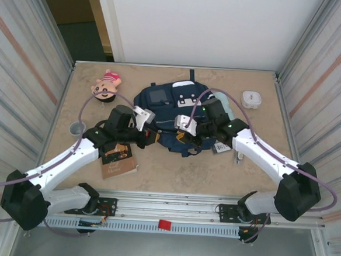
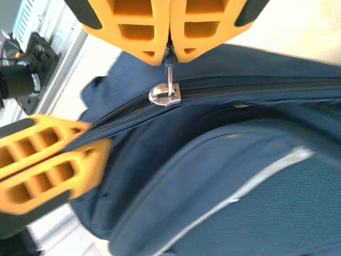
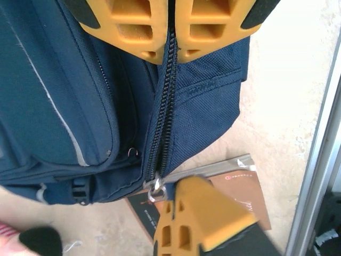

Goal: Pack the student bag

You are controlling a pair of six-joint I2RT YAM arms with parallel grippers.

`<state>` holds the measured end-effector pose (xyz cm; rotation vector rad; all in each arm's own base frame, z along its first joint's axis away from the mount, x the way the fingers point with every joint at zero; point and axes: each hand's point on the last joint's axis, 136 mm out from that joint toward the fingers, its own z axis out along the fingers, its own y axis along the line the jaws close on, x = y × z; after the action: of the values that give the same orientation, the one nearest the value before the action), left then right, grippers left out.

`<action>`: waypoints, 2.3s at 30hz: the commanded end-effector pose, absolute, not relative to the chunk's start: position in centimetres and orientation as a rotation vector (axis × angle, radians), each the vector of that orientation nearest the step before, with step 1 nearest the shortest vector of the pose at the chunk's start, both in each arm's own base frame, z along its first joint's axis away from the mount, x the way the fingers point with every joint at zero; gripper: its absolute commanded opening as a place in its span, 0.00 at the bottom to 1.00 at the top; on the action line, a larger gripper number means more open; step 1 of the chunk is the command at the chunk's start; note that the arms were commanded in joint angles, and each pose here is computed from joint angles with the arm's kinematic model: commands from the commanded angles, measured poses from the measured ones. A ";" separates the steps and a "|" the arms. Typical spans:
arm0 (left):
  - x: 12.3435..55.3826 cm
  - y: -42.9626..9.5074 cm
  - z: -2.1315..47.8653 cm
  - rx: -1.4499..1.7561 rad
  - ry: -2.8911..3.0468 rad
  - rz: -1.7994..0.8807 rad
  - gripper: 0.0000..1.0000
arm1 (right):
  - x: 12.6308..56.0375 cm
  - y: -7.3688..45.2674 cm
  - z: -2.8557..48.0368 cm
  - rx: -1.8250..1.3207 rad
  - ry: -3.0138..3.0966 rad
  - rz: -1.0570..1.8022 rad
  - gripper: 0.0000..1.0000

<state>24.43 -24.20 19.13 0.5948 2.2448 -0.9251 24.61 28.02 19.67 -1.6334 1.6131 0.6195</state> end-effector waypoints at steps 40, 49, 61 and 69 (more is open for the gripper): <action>29.2 -13.1 20.6 -0.285 2.335 -0.784 0.60 | 29.7 34.2 25.8 -1.328 1.677 0.878 0.60; 31.7 -16.9 17.2 -0.206 2.399 -0.803 0.57 | 35.6 30.7 18.8 -0.460 2.362 1.028 0.49; 35.4 -18.4 10.0 -0.242 2.520 -0.694 0.57 | 36.2 29.4 6.8 0.029 2.564 0.977 0.36; 35.6 -17.4 10.1 -0.275 2.526 -0.668 0.58 | 36.0 30.8 7.5 0.044 2.536 0.965 0.41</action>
<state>34.49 -17.80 8.24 -0.2564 2.5783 -0.6720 35.62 30.58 7.29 -0.0103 2.5372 0.9768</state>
